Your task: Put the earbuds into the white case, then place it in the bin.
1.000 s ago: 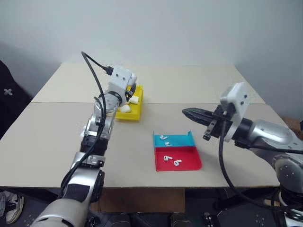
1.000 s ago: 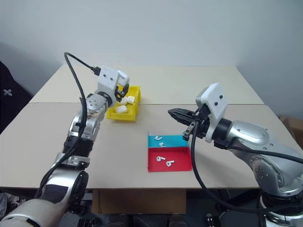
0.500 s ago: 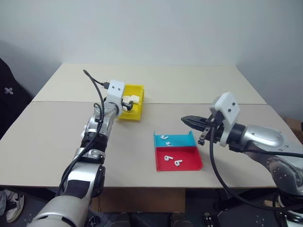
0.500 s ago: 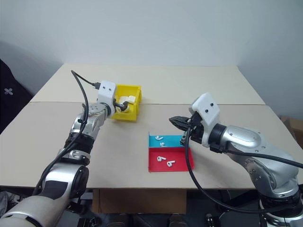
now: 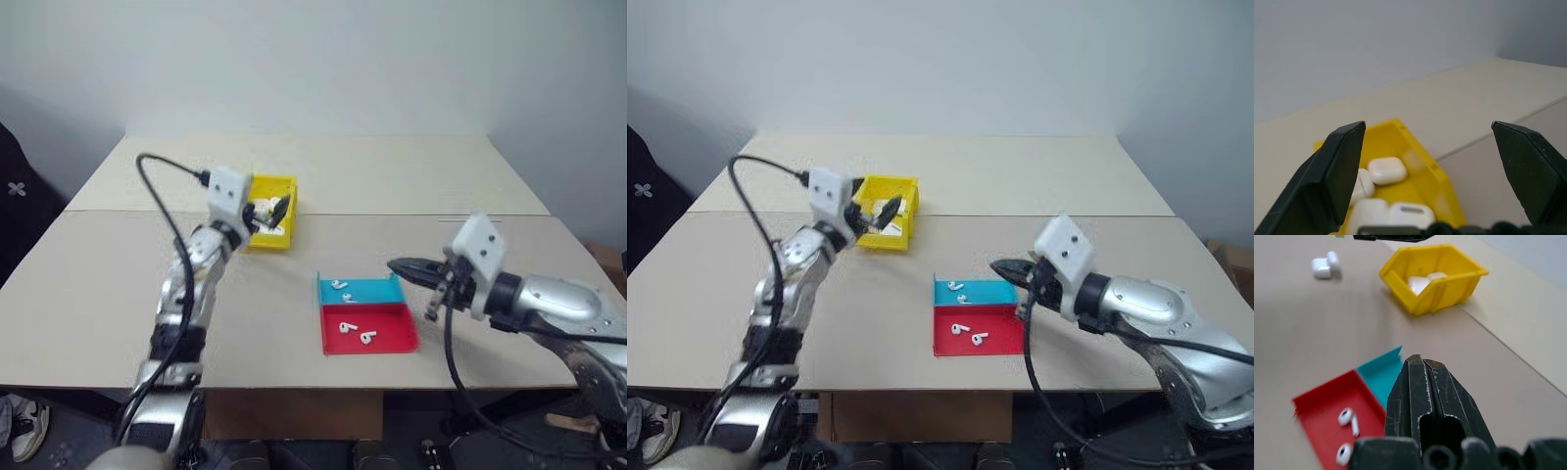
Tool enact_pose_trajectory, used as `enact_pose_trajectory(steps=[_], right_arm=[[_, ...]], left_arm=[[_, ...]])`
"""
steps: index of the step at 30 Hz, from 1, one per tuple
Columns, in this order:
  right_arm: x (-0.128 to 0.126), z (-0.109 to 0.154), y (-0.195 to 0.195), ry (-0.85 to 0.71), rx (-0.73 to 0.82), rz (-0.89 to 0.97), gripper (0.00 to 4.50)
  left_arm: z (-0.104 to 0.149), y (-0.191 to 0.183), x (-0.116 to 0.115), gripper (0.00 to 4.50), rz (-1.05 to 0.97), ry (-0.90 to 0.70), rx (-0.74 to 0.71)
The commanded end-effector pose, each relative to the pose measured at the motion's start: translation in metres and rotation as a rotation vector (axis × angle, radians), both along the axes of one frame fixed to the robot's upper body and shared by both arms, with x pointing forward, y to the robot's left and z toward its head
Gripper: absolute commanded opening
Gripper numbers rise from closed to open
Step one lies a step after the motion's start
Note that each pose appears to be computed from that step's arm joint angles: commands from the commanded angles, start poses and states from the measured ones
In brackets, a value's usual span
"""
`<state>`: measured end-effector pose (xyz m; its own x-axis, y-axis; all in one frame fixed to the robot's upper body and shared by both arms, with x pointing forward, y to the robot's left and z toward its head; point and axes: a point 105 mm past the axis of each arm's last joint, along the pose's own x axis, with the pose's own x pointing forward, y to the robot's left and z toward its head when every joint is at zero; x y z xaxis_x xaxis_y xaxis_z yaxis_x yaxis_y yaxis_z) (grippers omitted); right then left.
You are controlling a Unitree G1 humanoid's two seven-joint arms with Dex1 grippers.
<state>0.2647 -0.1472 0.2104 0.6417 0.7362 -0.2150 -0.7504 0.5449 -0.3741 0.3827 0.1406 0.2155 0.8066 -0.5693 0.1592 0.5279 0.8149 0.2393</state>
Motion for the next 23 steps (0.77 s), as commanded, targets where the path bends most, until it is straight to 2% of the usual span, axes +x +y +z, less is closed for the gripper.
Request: enact_pose_trajectory(steps=[1,3,7,12,17,23], right_arm=[[-0.018,0.014,-0.017,-0.094,-0.099,0.079,0.00],[-0.027,0.014,-0.031,-0.096,-0.144,0.108,0.00],[-0.032,0.016,-0.056,-0.129,-0.187,0.093,0.00],[-0.032,0.017,-0.088,-0.104,-0.250,0.032,0.00],[-0.034,0.024,-0.095,-0.109,-0.259,0.036,0.00],[-0.033,0.029,-0.088,-0.098,-0.244,0.062,0.00]], left_arm=[[0.014,-0.001,-0.047,4.49,-0.237,-0.063,0.067],[0.004,0.011,-0.069,4.49,-0.309,-0.018,0.124],[-0.007,0.038,-0.093,4.49,-0.359,0.064,0.226],[-0.006,0.063,-0.124,4.49,-0.382,0.131,0.280],[-0.004,0.068,-0.145,4.49,-0.404,0.182,0.295],[0.002,0.066,-0.159,4.49,-0.443,0.236,0.270]])
